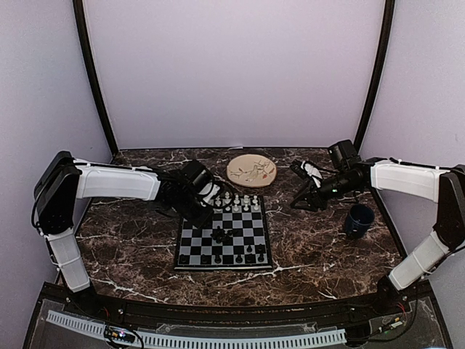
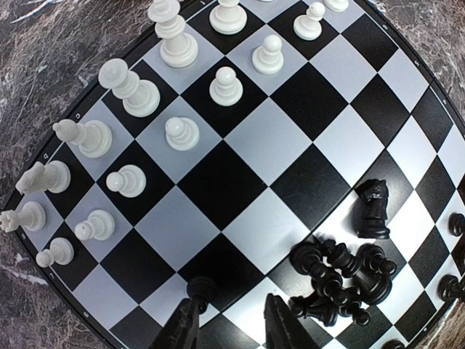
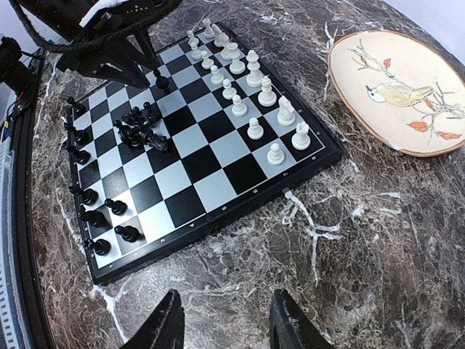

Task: Set up the chess pieces on the board
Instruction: Pick up the pawn from the chessboard.

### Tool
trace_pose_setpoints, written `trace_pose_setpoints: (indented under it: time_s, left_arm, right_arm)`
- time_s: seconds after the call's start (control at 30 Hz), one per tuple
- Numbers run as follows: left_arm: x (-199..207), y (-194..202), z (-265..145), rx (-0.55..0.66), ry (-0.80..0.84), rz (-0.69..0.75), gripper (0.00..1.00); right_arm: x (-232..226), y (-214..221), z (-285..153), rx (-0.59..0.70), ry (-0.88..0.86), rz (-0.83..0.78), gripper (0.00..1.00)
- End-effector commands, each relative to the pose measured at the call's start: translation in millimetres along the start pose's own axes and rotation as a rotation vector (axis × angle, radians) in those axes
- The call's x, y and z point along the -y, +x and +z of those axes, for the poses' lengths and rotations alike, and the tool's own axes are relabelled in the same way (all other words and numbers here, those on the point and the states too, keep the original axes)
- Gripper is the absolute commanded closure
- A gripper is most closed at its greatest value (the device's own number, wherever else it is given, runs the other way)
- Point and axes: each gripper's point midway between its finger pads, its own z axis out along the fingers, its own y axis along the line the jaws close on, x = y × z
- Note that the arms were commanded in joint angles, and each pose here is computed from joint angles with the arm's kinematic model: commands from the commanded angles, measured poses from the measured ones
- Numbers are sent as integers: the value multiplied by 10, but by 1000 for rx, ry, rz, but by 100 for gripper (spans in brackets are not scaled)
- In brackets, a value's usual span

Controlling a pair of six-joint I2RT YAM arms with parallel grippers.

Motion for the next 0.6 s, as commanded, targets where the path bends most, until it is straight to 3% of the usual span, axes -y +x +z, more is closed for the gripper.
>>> trace_pose_setpoints:
  time_s: [0.0, 0.17, 0.43, 0.57]
  left_arm:
    - [-59, 26, 29, -29, -19, -24, 70]
    - [9, -19, -2, -21, 21, -16, 73]
    - [49, -272, -369, 124, 53, 14, 77]
    - [-67, -222, -288, 103, 9, 4, 70]
  right_arm:
    - [0, -49, -39, 18, 9, -27, 59]
    - [-2, -40, -37, 17, 9, -28, 59]
    - [4, -30, -21, 14, 5, -22, 59]
    - [16, -20, -5, 9, 3, -18, 59]
